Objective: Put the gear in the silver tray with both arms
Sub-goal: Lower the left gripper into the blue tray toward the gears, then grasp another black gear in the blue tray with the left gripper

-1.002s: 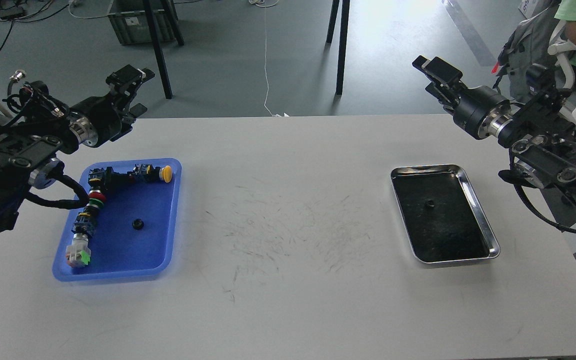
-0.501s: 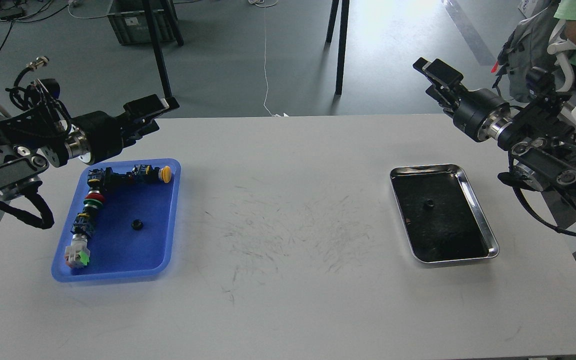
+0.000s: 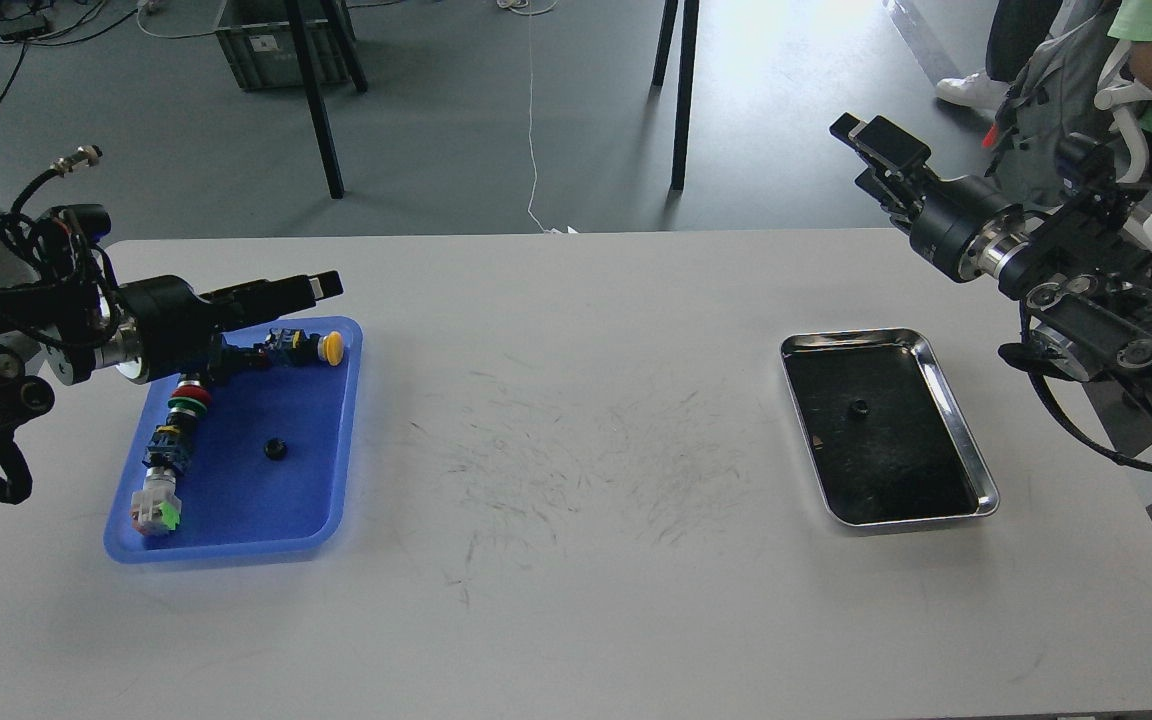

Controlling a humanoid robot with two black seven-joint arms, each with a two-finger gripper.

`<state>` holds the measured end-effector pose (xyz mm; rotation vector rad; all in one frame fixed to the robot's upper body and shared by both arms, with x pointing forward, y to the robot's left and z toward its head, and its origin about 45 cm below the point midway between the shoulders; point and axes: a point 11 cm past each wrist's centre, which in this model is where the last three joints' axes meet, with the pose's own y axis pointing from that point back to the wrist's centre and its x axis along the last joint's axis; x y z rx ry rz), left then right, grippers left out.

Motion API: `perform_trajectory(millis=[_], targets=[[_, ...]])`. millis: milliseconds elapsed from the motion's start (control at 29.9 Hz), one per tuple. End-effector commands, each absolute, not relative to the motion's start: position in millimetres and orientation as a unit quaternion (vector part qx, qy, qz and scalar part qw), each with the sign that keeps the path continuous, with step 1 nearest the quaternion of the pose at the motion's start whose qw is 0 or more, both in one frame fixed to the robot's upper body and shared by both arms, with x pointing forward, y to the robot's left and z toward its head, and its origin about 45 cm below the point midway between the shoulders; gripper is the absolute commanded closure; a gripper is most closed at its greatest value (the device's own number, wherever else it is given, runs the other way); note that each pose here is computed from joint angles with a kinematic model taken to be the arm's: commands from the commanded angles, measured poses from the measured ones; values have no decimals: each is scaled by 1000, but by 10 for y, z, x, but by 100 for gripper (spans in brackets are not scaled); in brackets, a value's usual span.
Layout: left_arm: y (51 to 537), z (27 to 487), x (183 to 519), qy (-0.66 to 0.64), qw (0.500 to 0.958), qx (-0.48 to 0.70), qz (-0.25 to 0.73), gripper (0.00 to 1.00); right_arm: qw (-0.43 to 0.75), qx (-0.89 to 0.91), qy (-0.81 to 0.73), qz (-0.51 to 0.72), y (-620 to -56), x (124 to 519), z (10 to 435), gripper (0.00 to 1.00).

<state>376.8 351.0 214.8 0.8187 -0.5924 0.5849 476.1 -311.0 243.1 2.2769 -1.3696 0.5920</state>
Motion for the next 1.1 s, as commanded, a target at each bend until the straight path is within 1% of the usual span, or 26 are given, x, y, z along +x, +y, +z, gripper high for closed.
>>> perform_trajectory(millis=[0, 134, 301, 401, 568, 735, 869, 1069], targets=[[3659, 2016, 3616, -288, 825, 417, 250, 2, 206, 818, -493, 213, -3108, 4765, 2440, 9], [3717, 1871, 3492, -320, 810, 446, 207, 2, 209, 817, -494, 209, -3127, 4744, 2392, 9], [3732, 1802, 3431, -324, 808, 451, 195, 2, 207, 817, -498, 202, -3147, 4718, 2344, 9], [3766, 1765, 3406, -348, 796, 464, 173, 2, 207, 817, -499, 202, -3152, 4719, 2344, 9], [3754, 1545, 3232, -367, 790, 465, 156, 2, 207, 816, -500, 202, -3160, 4720, 2350, 9], [3816, 1457, 3148, -369, 785, 477, 139, 2, 200, 817, -505, 197, -3147, 4717, 2337, 9], [3908, 1381, 3121, -373, 777, 490, 136, 4, 172, 811, -530, 176, -3211, 4703, 2326, 9], [3827, 1266, 3170, -394, 768, 491, 119, 6, 111, 797, -582, 116, -3319, 4680, 2283, 7]])
